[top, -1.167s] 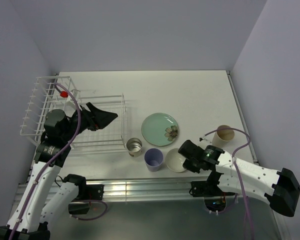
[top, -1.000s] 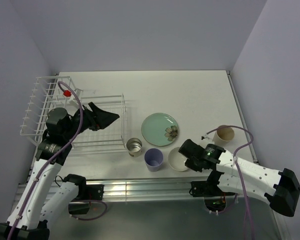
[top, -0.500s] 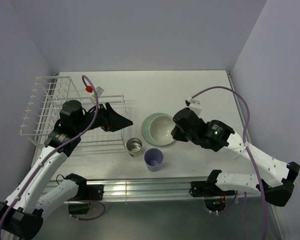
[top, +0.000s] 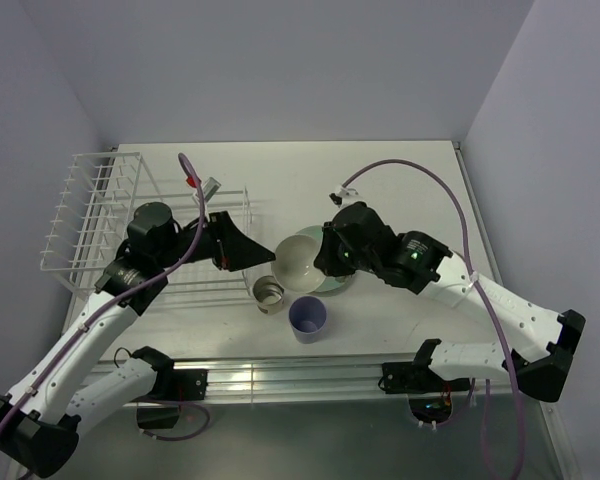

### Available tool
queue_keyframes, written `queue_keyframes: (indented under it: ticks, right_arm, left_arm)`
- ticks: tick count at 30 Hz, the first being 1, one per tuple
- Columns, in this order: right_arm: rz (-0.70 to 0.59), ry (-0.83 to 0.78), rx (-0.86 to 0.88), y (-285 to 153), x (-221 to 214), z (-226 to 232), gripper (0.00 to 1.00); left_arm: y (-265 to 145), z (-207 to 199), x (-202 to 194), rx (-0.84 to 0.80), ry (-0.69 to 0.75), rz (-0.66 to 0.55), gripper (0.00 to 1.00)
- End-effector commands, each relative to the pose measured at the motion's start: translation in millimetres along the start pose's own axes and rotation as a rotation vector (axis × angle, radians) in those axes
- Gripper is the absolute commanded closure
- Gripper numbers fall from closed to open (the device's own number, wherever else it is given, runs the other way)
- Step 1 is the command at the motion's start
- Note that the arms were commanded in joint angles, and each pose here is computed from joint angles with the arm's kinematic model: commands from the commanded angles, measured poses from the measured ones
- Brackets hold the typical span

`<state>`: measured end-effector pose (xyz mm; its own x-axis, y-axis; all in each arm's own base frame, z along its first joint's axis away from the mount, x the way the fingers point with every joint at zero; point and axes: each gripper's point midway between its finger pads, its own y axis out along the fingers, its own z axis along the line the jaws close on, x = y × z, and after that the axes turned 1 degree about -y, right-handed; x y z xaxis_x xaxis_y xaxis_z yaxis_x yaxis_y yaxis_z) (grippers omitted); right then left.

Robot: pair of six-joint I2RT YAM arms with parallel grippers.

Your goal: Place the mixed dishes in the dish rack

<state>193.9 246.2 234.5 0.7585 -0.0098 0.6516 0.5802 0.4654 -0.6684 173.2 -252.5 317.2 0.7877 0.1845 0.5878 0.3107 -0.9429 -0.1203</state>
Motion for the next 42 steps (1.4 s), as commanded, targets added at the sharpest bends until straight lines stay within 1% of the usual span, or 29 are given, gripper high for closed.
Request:
queue_keyframes:
  ticks: [1,14,15,16,21,24,30,33,36,38,39,41,42]
  right_arm:
    - [-0.141,0.008,0.194,-23,48,48,1.0]
    - [-0.149,-0.016,0.304,-37,56,70,1.0]
    - [-0.155,-0.015,0.306,-40,58,70,1.0]
    - [-0.16,-0.014,0.308,-43,60,71,1.0]
    - [-0.191,-0.015,0.325,-60,66,72,1.0]
    - [-0.196,-0.022,0.335,-62,67,73,1.0]
    - [-0.21,-0.054,0.376,-60,68,80,1.0]
    - [-0.211,-0.066,0.368,-55,68,79,1.0]
    - [-0.222,-0.077,0.378,-53,68,81,1.0]
    - [-0.233,-0.082,0.385,-51,69,82,1.0]
    - [-0.236,-0.08,0.385,-51,70,82,1.0]
    - [-0.24,-0.08,0.375,-48,71,81,1.0]
    - [-0.241,-0.082,0.366,-46,71,80,1.0]
  left_arm:
    - [4,-8,7,-0.01,0.03,-0.02,0.06]
    - [23,-9,-5,0.003,0.027,0.026,0.07]
    - [24,-10,-5,0.008,0.027,0.031,0.07]
    - [24,-8,-5,0.02,0.028,0.031,0.05]
    - [21,-3,-2,0.073,0.047,0.022,0.05]
    - [23,-3,-2,0.066,0.04,0.027,0.05]
    - [25,-16,-7,-0.017,0.019,0.049,0.08]
    - [23,-24,-7,-0.051,0.021,0.047,0.1]
    - [22,-32,-5,-0.081,0.019,0.041,0.15]
    - [22,-34,-6,-0.099,0.008,0.047,0.22]
    - [23,-35,-6,-0.104,0.007,0.05,0.29]
    - [22,-35,-8,-0.114,0.0,0.056,0.37]
    - [22,-35,-9,-0.113,-0.002,0.057,0.43]
